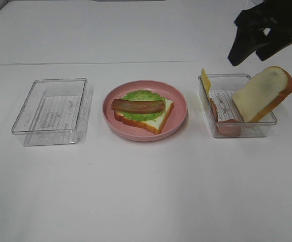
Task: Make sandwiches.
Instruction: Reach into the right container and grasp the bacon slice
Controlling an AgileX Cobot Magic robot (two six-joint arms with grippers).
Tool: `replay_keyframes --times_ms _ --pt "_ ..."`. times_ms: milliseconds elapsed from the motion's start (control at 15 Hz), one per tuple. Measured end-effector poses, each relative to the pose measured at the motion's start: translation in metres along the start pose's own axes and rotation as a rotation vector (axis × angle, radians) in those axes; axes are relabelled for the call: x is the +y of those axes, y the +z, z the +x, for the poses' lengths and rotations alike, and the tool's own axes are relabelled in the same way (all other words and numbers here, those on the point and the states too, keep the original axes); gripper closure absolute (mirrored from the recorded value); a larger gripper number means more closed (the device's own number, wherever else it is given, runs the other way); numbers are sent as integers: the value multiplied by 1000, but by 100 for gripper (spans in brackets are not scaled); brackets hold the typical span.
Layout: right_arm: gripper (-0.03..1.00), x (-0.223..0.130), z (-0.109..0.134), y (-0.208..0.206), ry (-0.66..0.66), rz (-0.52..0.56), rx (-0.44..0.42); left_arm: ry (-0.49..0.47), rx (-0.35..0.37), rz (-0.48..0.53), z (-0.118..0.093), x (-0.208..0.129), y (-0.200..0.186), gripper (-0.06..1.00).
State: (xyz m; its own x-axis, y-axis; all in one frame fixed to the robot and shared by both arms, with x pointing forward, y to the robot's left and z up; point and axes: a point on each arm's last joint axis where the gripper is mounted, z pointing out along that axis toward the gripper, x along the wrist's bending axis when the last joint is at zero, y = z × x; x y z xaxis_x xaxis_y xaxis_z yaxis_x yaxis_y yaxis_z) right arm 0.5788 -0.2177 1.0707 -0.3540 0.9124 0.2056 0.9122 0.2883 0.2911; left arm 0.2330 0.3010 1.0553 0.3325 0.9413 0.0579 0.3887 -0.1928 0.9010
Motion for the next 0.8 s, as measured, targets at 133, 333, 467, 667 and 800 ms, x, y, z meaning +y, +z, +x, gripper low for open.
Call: replay_keyframes --times_ms 133,333,467,667,800 --pt "36 13 8 20 -2 39 -13 0 0 0 0 0 0 5" --pt "36 37 14 69 60 161 -5 0 0 -1 0 0 0 5" --pt "36 38 9 88 109 223 -18 0 0 -1 0 0 0 5" --pt "36 35 2 111 153 289 -40 0 0 -1 0 0 0 5" --pt "36 34 0 122 158 314 -42 0 0 -1 0 0 0 5"
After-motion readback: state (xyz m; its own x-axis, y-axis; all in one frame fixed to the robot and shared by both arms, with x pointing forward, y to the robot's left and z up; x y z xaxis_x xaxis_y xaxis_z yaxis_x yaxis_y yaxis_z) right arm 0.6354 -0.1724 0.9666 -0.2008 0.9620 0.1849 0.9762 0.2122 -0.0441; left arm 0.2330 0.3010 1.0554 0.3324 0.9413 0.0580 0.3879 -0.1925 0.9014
